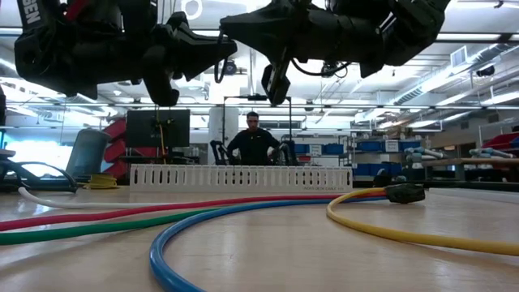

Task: Ziptie cables
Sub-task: Insert zip tie on the cable wire

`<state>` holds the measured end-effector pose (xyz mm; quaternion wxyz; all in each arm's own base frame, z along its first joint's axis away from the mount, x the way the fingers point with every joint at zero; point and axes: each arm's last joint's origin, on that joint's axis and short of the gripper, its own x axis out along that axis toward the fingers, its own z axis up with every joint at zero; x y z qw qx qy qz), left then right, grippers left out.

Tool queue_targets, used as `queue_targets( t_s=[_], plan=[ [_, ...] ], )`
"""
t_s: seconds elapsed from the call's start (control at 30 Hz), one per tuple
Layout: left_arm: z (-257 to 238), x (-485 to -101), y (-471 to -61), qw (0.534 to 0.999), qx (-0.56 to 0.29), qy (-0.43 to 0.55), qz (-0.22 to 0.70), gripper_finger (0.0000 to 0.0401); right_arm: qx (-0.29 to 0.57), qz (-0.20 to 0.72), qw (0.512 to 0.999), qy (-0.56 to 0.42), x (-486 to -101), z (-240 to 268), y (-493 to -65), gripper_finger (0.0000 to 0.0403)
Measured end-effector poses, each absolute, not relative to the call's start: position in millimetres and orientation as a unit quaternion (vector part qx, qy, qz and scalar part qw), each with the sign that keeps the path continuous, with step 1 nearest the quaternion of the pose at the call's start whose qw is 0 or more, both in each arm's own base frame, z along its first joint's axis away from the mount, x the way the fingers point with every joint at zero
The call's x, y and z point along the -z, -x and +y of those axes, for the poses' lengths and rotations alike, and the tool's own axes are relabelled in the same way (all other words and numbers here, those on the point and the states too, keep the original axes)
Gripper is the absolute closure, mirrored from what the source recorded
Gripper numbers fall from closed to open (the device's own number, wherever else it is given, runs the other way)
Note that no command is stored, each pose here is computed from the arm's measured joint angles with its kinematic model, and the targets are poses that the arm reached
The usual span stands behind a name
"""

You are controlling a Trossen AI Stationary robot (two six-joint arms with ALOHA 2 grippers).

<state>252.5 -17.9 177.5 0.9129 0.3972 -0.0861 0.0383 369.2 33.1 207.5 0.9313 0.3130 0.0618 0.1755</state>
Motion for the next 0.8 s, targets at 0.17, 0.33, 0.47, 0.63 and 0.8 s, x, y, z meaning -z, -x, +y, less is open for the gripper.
queue_targets(
  t_s=[0.17,0.33,0.47,0.63,0.8],
  plan=[
    [-18.7,-176.5,-252.5,0.913,-0.034,-0.398,-0.083,0.0401,-0.167,0.052,0.936,-0.305,-208.6,32.5,-369.4,0.0384],
    [-21.7,-176.2,-252.3,0.914,-0.028,-0.397,-0.084,0.0401,-0.156,0.045,0.939,-0.302,-209.0,29.1,-369.8,0.0371],
    [-23.4,-176.1,-252.2,0.914,-0.024,-0.397,-0.085,0.0401,-0.146,0.040,0.944,-0.292,-209.0,26.0,-370.2,0.0367],
    [-24.8,-175.8,-252.1,0.914,-0.021,-0.397,-0.084,0.0401,-0.145,0.043,0.945,-0.290,-208.4,25.7,-370.2,0.0395],
    [-24.9,-175.8,-252.1,0.914,-0.021,-0.396,-0.084,0.0401,-0.142,0.046,0.946,-0.287,-207.6,25.8,-370.2,0.0402]
  ],
)
